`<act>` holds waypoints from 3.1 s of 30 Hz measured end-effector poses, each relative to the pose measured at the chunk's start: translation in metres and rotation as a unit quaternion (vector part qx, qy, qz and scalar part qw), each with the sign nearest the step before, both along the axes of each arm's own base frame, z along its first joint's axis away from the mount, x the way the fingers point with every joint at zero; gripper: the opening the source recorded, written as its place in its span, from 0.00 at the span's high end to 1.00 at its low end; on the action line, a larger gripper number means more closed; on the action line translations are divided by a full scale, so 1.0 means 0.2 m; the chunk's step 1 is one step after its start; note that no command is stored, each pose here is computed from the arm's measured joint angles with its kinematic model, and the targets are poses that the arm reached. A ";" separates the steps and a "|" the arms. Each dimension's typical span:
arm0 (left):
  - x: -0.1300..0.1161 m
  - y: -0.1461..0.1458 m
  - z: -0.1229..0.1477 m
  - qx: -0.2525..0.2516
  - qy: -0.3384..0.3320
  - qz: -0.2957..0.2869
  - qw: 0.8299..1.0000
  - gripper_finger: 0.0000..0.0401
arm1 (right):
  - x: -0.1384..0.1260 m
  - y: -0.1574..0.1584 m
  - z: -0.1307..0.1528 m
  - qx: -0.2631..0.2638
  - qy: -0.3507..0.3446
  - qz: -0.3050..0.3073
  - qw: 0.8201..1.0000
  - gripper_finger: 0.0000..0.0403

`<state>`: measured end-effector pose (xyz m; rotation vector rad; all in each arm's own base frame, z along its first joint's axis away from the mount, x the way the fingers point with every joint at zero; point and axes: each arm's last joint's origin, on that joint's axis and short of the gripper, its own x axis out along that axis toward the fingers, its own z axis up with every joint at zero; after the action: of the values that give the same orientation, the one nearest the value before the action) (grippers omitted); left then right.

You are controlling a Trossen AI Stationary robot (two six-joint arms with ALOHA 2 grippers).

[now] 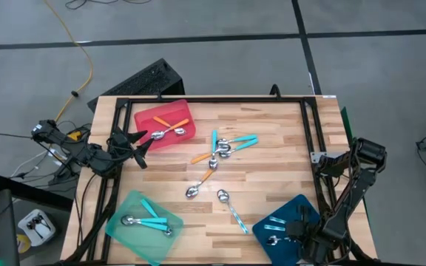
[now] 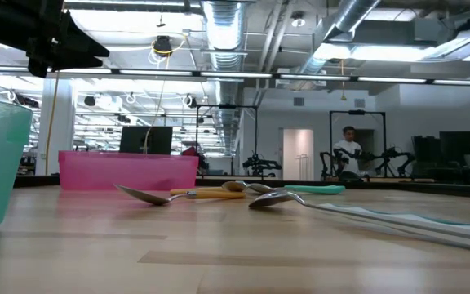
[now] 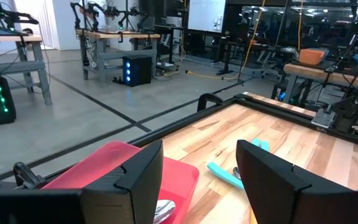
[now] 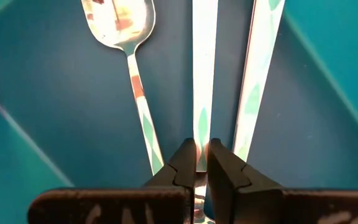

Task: Sort silverware by color (type)
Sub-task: Put the blue patterned spoon into the blue bin, then put the yellow spoon into the pink bin

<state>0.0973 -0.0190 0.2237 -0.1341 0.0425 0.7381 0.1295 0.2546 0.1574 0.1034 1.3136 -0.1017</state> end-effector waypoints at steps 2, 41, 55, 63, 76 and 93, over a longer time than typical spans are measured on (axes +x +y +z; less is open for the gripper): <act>0.00 0.00 0.00 0.000 0.000 0.000 1.000 0.53 | 0.00 0.00 0.00 0.000 0.000 0.000 1.000 0.89; 0.00 0.00 0.00 0.002 0.000 0.000 1.000 0.53 | 0.04 -0.04 -0.07 0.056 0.002 -0.006 0.998 0.87; 0.00 0.00 0.00 0.002 0.001 0.000 1.000 0.53 | 0.04 -0.07 -0.08 0.041 0.017 -0.031 0.999 0.76; 0.00 0.00 0.00 0.002 0.001 0.000 1.000 0.53 | 0.04 -0.06 -0.08 0.046 0.021 -0.031 0.998 0.63; 0.00 0.00 0.00 0.002 0.001 0.000 1.000 0.53 | 0.05 -0.05 0.00 0.020 0.046 -0.037 0.998 0.52; 0.00 0.00 0.00 0.002 0.001 -0.002 1.000 0.53 | 0.20 -0.03 0.34 -0.005 0.045 -0.035 0.998 0.52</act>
<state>0.0975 -0.0191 0.2240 -0.1299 0.0436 0.7339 0.1697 0.2485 0.2247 0.1374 1.4005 -0.1734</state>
